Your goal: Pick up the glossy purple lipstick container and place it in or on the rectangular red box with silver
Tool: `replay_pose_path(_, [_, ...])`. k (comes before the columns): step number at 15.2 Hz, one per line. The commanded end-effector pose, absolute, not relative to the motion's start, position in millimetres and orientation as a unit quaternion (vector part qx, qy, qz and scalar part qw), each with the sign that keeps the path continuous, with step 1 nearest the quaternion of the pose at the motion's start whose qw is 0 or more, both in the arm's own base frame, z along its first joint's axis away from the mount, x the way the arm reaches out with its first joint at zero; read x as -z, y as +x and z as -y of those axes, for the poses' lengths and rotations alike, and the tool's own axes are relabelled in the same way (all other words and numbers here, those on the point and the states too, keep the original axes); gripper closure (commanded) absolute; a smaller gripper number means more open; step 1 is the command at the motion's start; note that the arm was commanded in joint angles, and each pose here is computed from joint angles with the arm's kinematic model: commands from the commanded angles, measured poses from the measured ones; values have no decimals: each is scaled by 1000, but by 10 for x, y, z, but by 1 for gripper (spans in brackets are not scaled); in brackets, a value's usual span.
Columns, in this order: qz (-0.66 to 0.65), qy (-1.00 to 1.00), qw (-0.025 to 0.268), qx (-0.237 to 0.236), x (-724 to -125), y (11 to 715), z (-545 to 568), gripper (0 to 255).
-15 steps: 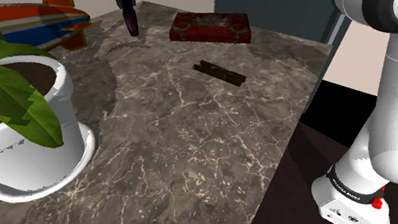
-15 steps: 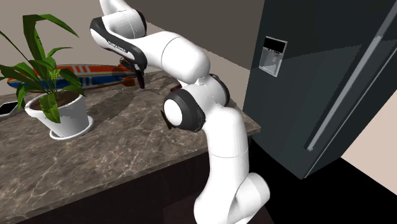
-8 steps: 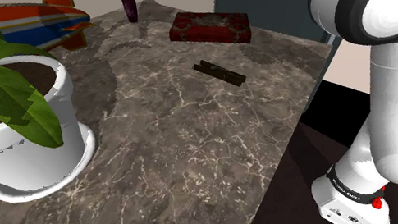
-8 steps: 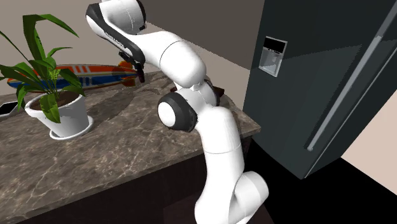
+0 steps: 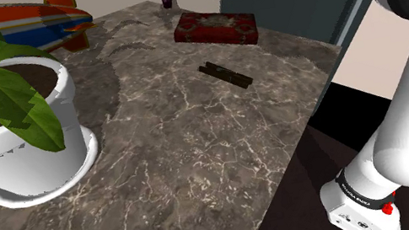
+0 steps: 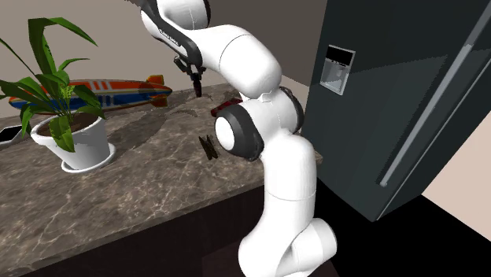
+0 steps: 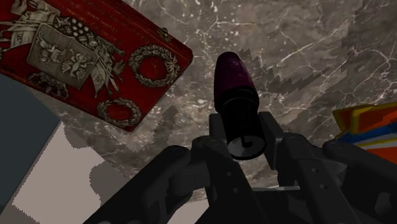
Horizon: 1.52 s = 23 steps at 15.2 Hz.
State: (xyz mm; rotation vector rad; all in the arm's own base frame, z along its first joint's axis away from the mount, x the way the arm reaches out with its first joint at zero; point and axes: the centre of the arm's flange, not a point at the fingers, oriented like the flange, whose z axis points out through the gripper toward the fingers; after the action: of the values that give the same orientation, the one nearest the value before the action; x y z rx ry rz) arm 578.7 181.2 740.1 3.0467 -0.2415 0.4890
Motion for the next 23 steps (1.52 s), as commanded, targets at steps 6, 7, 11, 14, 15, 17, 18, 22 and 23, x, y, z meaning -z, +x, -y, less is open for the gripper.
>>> replay_pose_path(6, [77,984,23,-158,-7520,5780,-903,255])
replay_pose_path(7, [77,984,23,-158,-7537,5779,-772,255])
replay_pose_path(11, [77,984,23,-158,-7602,5778,-248,255])
replay_pose_path(14, [77,984,23,-158,-7651,5777,145,255])
replay_pose_path(15, [77,984,23,-158,-7661,5777,229,255])
replay_pose_path(17, [77,984,23,-158,-7556,5777,229,255])
replay_pose_path(18, [77,984,23,-158,-7503,5777,229,255])
replay_pose_path(22, [77,984,23,-158,-7292,5777,229,255])
replay_pose_path(23, [77,984,23,-158,-7239,5777,229,255])
